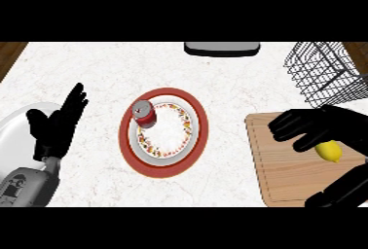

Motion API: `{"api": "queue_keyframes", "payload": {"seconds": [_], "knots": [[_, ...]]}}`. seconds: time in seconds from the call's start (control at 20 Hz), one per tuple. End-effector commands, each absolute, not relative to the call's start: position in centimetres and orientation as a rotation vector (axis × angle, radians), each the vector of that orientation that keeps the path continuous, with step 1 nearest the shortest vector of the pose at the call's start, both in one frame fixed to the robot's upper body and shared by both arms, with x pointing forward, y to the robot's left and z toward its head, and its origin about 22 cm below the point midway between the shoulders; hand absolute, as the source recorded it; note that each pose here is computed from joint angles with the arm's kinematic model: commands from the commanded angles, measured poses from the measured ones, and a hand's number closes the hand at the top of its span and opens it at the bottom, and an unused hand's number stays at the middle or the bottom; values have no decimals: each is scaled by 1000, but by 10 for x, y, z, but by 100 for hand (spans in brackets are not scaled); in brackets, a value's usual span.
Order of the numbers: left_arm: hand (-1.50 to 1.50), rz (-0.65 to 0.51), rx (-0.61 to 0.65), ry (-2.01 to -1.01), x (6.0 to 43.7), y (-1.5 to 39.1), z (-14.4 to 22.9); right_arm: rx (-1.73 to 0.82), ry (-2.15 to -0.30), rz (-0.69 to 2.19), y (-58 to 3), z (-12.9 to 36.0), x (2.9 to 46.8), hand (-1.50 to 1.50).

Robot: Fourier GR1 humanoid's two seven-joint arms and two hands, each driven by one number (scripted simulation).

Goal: Pick the lemon from the cutting board and place it in the basket

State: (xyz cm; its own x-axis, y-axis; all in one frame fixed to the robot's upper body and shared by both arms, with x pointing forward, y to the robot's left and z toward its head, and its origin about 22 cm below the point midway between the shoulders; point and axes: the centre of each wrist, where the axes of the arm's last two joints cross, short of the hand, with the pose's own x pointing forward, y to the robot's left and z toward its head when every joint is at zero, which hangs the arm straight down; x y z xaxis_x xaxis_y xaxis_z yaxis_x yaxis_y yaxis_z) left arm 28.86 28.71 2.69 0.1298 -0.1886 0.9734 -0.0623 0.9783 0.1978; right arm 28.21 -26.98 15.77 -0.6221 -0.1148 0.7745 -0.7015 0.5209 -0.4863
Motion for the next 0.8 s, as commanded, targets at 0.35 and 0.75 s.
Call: {"api": "queue_keyframes", "payload": {"seconds": [0.35,0.75], "knots": [[0,-66,214,-1379,291,303,34,156,-1835,1600,-306,224,267,-150],[0,-84,194,-1378,282,319,33,-464,-1716,1668,-313,315,269,-150]]}}
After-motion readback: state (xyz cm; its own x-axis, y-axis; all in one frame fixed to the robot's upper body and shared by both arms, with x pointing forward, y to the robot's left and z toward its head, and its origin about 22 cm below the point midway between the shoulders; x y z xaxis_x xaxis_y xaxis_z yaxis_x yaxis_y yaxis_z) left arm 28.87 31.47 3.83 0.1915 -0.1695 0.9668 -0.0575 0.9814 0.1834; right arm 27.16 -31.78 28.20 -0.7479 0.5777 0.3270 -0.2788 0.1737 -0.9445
